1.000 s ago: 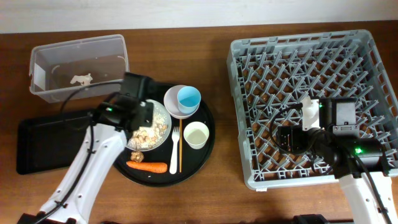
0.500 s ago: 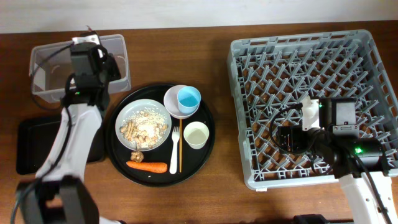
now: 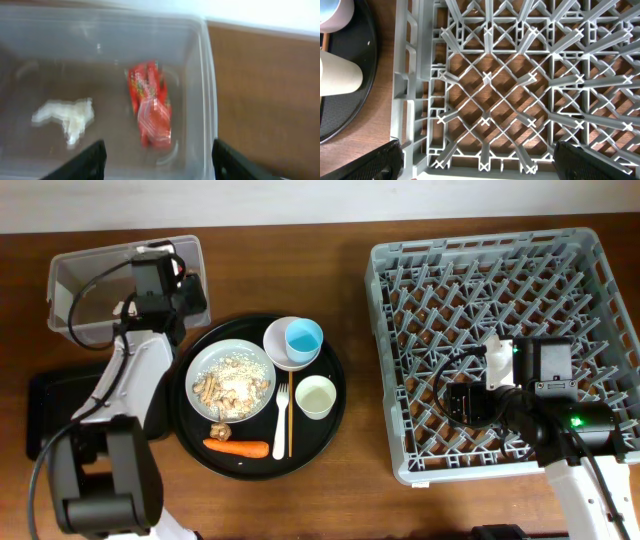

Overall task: Sort waste into correct bins and load items into the dishwasher rack
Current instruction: 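Carry the wrapper to the clear bin and open the left gripper, then grasp the blue cup from the pink bowl with the left gripper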

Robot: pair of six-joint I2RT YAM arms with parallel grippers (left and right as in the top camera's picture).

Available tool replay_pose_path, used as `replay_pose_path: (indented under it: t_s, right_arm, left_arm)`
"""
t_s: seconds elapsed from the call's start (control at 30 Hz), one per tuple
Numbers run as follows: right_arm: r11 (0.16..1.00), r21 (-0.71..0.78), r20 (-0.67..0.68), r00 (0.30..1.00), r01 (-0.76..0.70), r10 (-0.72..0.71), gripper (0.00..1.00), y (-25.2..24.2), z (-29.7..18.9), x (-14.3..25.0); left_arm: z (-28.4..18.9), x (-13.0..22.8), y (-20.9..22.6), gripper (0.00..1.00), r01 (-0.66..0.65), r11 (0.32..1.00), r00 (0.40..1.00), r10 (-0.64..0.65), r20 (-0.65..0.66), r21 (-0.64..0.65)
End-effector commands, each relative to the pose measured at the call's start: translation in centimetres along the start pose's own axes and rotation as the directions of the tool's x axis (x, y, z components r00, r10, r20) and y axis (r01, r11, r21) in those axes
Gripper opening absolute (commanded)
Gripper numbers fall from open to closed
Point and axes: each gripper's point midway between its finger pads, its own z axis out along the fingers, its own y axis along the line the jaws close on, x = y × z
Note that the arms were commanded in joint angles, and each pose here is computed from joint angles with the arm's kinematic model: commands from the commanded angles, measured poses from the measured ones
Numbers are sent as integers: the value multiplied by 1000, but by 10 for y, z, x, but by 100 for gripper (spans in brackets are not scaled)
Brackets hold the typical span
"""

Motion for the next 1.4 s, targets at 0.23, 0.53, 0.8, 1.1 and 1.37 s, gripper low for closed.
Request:
replay_pose_path:
  t_s: [0.23, 0.53, 0.8, 1.1, 1.37]
  right_arm:
    - [1000, -11, 20, 1000, -2, 2, 99, 3, -5, -6]
    - [1000, -11, 9, 1000, -3, 3, 99, 3, -4, -3]
    - [1000, -11, 4, 1000, -3, 3, 99, 3, -4, -2]
    - [1000, -11, 4, 1000, -3, 3, 99, 3, -4, -2]
    - [1000, -11, 4, 1000, -3, 3, 99, 3, -4, -2]
  left_arm:
    - [-104, 86, -88, 67, 57, 912, 903, 126, -411, 405]
    - [-95, 62, -167, 64, -44, 867, 960, 174, -218, 497]
    - [-61, 98, -194, 63, -48, 868, 935, 213, -284, 494]
    - [-55, 110, -190, 25, -49, 879, 920, 224, -320, 474]
    - [-49, 127, -173, 25, -85, 916, 895, 243, -375, 391]
